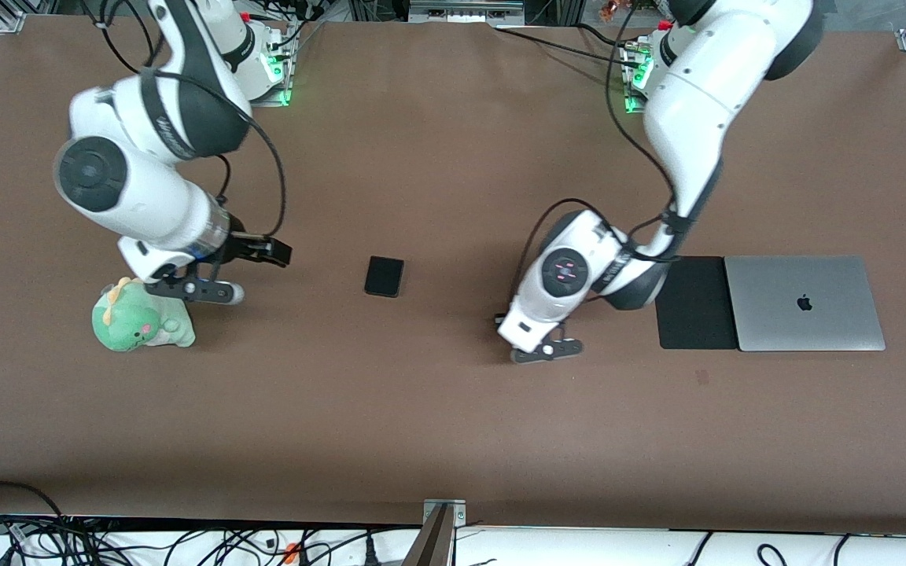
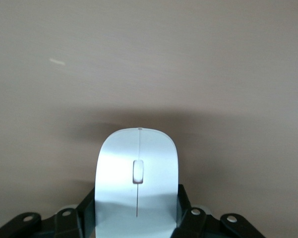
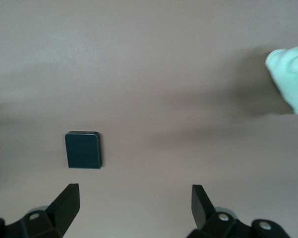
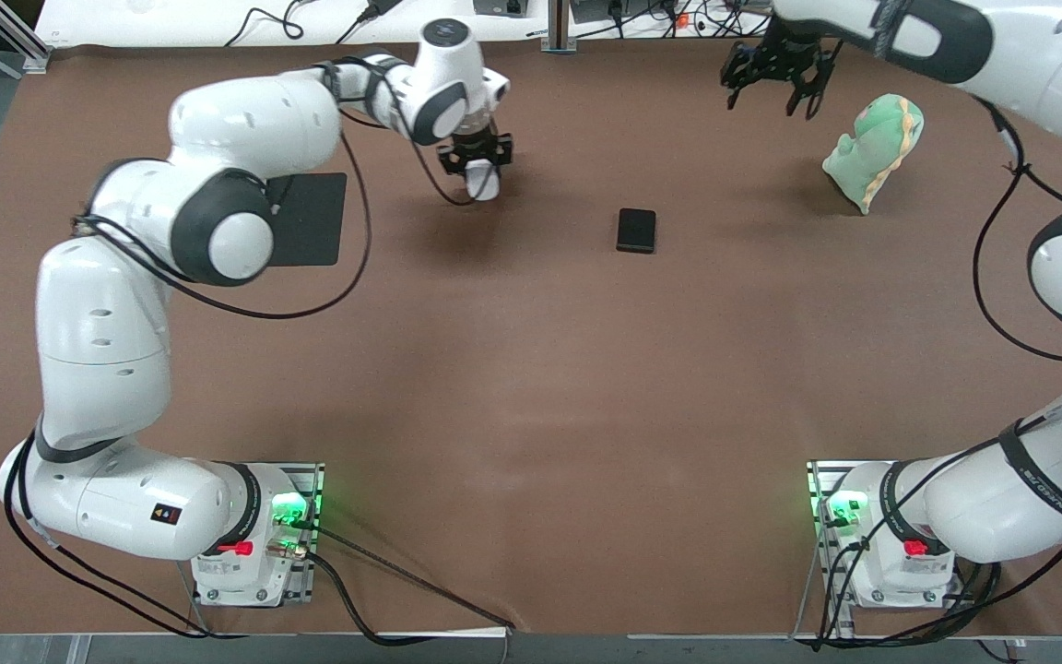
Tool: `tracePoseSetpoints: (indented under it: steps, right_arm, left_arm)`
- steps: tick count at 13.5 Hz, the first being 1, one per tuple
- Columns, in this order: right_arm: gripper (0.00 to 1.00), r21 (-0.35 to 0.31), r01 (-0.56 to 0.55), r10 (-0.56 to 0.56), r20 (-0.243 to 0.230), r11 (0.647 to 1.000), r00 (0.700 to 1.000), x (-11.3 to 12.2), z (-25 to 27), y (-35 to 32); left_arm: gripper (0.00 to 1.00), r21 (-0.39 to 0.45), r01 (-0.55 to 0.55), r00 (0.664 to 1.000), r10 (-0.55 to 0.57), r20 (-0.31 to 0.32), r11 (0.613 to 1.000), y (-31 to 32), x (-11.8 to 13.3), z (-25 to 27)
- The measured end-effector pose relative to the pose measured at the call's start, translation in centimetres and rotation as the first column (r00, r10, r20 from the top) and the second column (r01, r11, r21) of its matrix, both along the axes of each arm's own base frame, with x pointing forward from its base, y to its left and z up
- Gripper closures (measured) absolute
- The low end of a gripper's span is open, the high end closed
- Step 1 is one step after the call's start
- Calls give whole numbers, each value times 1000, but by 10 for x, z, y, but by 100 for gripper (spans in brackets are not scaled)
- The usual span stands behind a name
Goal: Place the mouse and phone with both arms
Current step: 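Carry the mouse toward the mouse pad while the right gripper grasps the phone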
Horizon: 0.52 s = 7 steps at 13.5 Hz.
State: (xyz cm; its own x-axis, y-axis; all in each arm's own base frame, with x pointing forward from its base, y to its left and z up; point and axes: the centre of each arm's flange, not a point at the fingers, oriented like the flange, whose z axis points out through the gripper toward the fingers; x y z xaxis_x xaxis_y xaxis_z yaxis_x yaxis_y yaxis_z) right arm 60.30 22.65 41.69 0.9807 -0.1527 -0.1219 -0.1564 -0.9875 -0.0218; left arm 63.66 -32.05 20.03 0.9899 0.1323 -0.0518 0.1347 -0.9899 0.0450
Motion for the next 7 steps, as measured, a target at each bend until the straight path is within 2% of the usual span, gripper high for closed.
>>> tracePoseSetpoints:
  steps: [3, 7]
  right_arm:
    - [0, -18, 86, -86, 7, 996, 996, -1, -57, 48]
    - [0, -10, 171, -170, 54, 985, 984, -10, -130, 108]
  left_arm:
    - [38, 1, 93, 995, -93, -31, 996, 84, -7, 5]
    - [38, 5, 206, 975, -205, -81, 979, 180, -24, 2]
